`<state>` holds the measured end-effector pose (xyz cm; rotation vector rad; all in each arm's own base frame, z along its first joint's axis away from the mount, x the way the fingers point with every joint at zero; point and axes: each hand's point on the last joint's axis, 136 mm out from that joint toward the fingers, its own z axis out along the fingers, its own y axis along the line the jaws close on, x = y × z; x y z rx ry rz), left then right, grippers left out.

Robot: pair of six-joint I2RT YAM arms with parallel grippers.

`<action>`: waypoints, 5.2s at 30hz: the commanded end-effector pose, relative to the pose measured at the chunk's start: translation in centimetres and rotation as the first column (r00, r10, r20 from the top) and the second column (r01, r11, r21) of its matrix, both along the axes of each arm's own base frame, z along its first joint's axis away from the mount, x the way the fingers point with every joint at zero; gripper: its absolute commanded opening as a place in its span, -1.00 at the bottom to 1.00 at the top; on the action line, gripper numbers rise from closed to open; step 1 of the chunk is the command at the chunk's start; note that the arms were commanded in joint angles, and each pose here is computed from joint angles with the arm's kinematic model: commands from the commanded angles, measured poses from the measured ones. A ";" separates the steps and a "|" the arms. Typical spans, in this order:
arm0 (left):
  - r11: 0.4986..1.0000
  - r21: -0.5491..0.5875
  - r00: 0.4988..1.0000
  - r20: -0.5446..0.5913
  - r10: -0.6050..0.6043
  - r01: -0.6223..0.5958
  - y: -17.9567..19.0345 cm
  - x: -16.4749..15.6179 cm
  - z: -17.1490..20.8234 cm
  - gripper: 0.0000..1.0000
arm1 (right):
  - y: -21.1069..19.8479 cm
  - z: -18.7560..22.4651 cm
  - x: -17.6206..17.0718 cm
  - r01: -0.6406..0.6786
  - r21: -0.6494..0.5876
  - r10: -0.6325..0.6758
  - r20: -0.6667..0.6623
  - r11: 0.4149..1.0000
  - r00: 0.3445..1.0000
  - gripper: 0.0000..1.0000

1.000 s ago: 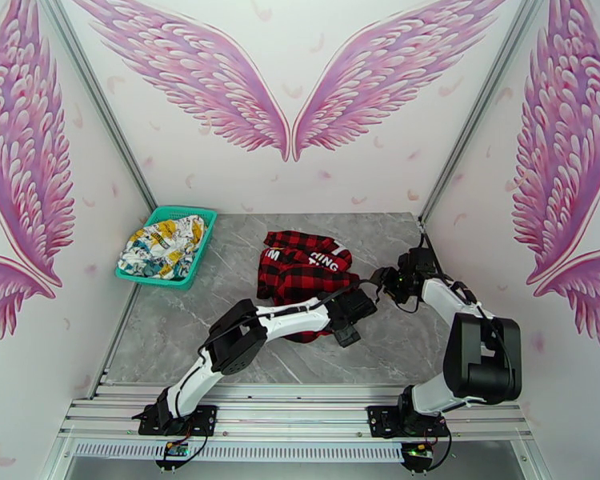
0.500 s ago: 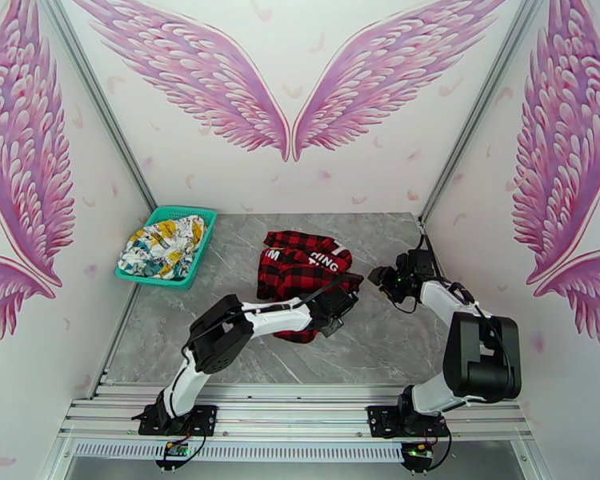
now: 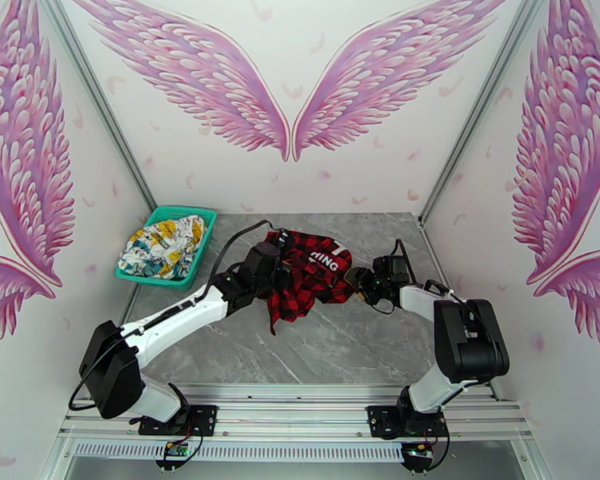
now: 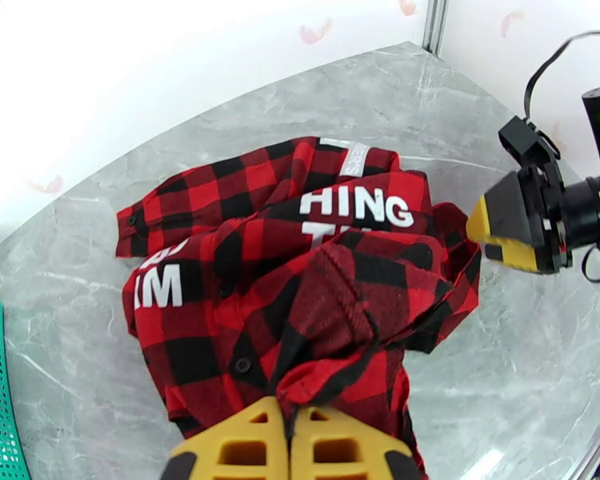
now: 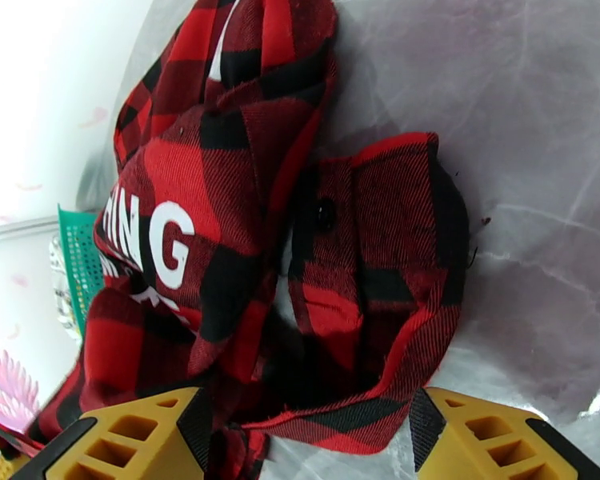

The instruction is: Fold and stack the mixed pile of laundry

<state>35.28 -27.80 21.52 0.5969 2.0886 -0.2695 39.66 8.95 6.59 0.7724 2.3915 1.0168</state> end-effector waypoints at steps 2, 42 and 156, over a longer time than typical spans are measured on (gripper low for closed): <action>1.000 -0.003 1.000 0.007 0.026 -0.026 2.4 -0.6 0.9 -1.00 | -0.1 1.5 1.3 0.052 0.040 -0.054 0.049 0.998 0.997 0.43; 0.997 -0.078 0.955 0.296 0.023 0.000 12.0 -6.4 16.2 -1.00 | 5.6 14.5 3.0 -0.095 -0.173 0.145 0.303 0.980 0.942 -1.00; 0.844 -0.112 0.715 -0.595 0.366 -0.525 8.7 -7.7 -18.0 0.92 | -6.3 2.1 -5.0 -0.224 -0.579 0.147 -0.177 0.784 0.973 0.89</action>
